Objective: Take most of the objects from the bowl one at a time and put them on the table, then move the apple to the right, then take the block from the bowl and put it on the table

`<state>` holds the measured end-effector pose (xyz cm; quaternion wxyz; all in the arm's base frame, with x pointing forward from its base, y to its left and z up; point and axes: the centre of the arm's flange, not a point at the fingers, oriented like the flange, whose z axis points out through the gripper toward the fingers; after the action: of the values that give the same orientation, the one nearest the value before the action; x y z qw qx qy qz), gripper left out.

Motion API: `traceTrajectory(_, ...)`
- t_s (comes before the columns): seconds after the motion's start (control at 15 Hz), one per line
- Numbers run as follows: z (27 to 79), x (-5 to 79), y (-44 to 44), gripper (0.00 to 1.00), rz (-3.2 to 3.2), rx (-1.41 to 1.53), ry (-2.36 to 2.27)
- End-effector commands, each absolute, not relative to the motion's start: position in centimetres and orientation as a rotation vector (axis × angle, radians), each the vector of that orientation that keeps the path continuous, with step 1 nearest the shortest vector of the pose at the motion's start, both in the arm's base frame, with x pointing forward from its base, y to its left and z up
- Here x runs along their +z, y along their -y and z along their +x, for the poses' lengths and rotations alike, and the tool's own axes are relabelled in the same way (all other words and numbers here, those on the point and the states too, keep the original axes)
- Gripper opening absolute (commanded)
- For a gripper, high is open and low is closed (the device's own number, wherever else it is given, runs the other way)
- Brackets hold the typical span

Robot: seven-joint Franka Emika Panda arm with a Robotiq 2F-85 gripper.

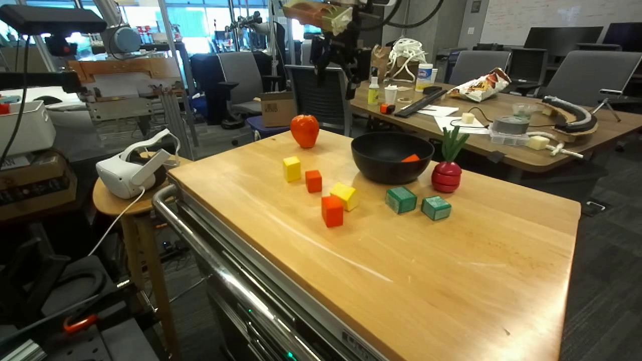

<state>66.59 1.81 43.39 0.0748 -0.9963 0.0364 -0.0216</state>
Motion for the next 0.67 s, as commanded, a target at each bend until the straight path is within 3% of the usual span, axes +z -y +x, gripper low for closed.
traceTrajectory(0.0, 69.1, 44.3, -5.9, 1.0, -2.954, 0.033, -0.023)
traceTrajectory(0.6, 74.4, 38.0, -14.3, 1.0, -2.983, 0.074, 0.093)
